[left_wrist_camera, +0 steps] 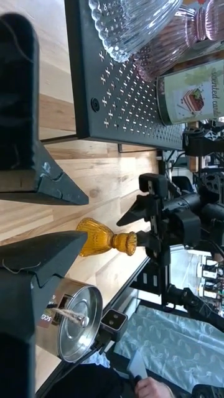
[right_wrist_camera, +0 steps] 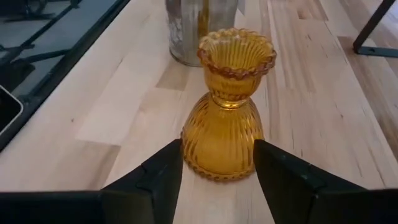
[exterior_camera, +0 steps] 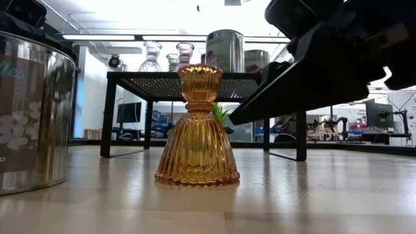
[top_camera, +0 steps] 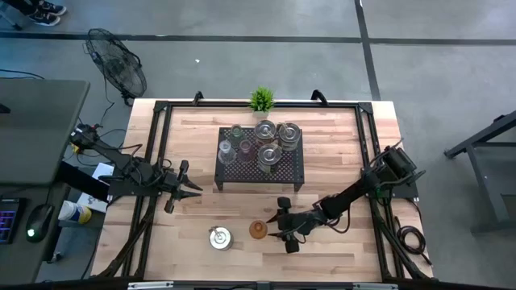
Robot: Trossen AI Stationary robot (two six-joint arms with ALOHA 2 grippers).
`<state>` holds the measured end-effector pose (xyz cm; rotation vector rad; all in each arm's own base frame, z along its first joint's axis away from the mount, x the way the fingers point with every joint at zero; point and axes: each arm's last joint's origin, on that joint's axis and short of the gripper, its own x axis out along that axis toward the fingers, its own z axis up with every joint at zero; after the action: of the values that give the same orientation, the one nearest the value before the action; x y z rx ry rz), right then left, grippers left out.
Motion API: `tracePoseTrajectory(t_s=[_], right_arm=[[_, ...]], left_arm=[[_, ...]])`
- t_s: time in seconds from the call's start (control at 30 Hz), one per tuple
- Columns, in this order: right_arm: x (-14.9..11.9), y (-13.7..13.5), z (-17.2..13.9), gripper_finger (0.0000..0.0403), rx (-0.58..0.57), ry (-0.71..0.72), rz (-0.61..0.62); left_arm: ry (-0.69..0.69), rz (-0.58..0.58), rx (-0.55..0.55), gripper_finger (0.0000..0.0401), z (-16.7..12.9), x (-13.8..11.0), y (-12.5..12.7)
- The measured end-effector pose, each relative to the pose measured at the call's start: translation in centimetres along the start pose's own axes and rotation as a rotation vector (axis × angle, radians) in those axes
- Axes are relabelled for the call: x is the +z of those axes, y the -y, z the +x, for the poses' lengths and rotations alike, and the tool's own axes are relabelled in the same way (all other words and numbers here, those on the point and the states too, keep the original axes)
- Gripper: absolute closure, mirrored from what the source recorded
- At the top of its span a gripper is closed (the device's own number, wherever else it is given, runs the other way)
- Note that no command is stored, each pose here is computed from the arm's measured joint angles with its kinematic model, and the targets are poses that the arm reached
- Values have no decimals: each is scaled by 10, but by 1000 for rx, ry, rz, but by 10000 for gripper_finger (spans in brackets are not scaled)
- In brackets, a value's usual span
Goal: Pick & Place candle stick holders
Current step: Put the yellow glass candle holder on the shelf
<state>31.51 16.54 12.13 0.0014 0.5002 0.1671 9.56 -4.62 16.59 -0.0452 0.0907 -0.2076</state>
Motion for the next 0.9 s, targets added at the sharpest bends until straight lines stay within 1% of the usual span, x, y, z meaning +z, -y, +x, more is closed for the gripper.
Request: tracePoseTrajectory(t_s=[0.13, 0.33, 0.43, 0.53, 0.7, 0.83, 0.9], right_arm=[[0, 1, 0, 192, -14, 0, -5], [0, 2, 0, 124, -24, 2, -27], [1, 2, 0, 101, -24, 6, -29], [2, 2, 1, 94, -21, 28, -22], [3, 0, 8, 94, 7, 119, -20], [-1, 1, 11, 94, -36, 119, -15], [-3, 2, 14, 94, -36, 142, -7]], left_arm=[[0, 0, 0, 328, 0, 0, 0], [0, 0, 0, 328, 0, 0, 0], [0, 0, 0, 328, 0, 0, 0], [0, 0, 0, 328, 0, 0, 0], [0, 0, 0, 328, 0, 0, 0], [0, 0, 0, 328, 0, 0, 0], [0, 0, 0, 328, 0, 0, 0]])
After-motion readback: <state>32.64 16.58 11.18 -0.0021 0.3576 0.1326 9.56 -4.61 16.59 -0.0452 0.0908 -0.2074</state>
